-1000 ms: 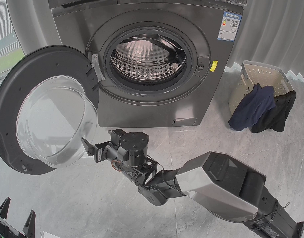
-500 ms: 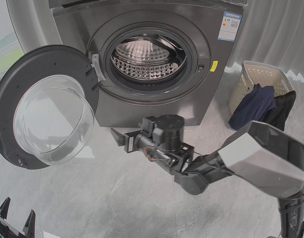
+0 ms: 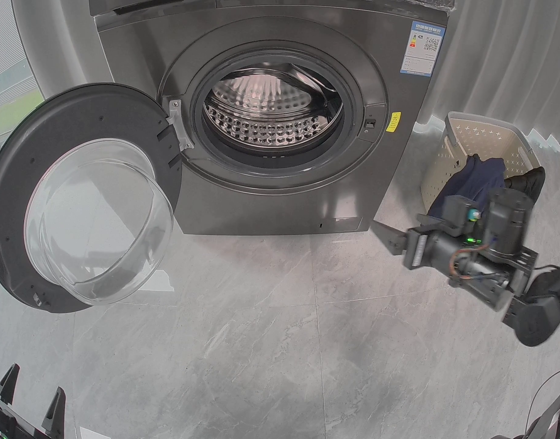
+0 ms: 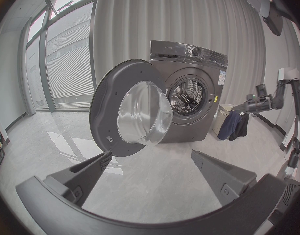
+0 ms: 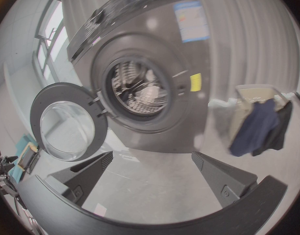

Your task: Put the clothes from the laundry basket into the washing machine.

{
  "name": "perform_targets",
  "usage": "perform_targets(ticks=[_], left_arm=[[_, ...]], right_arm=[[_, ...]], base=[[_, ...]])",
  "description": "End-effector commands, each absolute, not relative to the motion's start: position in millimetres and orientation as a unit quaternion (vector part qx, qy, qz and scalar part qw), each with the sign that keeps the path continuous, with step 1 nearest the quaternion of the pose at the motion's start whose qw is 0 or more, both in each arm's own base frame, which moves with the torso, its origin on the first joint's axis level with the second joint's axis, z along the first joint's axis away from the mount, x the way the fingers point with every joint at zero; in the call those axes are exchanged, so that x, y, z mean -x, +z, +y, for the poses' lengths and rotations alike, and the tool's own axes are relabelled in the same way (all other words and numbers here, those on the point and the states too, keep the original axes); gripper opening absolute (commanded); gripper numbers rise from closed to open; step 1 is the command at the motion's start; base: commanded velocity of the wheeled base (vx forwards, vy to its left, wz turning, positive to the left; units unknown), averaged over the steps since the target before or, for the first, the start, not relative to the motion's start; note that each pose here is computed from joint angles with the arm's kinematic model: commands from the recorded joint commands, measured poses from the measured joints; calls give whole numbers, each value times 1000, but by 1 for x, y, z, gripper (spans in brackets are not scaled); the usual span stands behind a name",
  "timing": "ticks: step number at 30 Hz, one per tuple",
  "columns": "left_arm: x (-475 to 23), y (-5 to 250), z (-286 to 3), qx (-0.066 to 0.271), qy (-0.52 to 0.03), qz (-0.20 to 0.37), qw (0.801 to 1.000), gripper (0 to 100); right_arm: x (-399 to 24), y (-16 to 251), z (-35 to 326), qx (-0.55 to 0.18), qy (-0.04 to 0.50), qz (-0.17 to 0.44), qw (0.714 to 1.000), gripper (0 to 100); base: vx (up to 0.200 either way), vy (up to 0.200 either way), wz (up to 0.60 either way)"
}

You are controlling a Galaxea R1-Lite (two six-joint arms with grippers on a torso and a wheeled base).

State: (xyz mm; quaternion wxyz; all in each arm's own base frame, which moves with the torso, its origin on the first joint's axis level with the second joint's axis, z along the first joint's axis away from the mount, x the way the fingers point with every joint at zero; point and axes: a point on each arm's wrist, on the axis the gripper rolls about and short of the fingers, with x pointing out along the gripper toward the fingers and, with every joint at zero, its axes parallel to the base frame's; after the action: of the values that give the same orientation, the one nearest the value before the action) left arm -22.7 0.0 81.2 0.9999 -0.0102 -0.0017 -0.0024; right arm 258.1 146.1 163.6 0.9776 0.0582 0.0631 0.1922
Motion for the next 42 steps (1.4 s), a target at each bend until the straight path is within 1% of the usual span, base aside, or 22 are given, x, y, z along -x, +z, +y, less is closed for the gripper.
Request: perform_targets(ticks=[1,3,6,8,12,15,17,21,24,27,31,32,35,42], left_arm=[[23,76,0,10,-2,-2,1000,100],[23,76,0,10,-2,-2,1000,100],[23,76,0,10,-2,-2,1000,100],[23,76,0,10,-2,-2,1000,100],[23,76,0,10,-2,-1,1000,100],[23,76,0,10,-2,-2,1000,100],[23,76,0,10,-2,-2,1000,100],[23,76,0,10,-2,-2,1000,100],[23,76,0,9,-2,-2,1000,100],[23,76,0,10,-2,-2,1000,100],[23,76,0,10,0,-2,1000,100],[23,76,0,5,0,-1,1000,100],[23,76,0,0,2,-2,1000,100],[23,76,0,0,1,-2,1000,100]], right_arm=[[-94,147,21,-40,72,0,997,100],[-74,142,15,-44,65,13,997,100],[-36,130,5,-43,45,4,998,100],[-16,115,1,-34,35,20,999,100],[11,88,-4,-29,19,18,999,100],[16,82,-4,-32,18,26,999,100],[16,85,-4,-39,7,9,999,100],[16,85,-5,-40,-37,5,998,100],[19,82,-3,-27,-57,1,998,100],[23,77,-1,-23,-32,5,999,100],[23,76,0,-7,-22,7,1000,100],[23,76,0,-1,-16,7,1000,100],[23,76,0,-1,-16,2,1000,100],[23,76,0,-5,-16,-1,1000,100]], base=[[0,0,0],[0,0,0],[0,0,0],[0,0,0],[0,0,0],[0,0,0],[0,0,0],[0,0,0],[0,0,0],[0,0,0],[0,0,0],[0,0,0],[0,0,0],[0,0,0]])
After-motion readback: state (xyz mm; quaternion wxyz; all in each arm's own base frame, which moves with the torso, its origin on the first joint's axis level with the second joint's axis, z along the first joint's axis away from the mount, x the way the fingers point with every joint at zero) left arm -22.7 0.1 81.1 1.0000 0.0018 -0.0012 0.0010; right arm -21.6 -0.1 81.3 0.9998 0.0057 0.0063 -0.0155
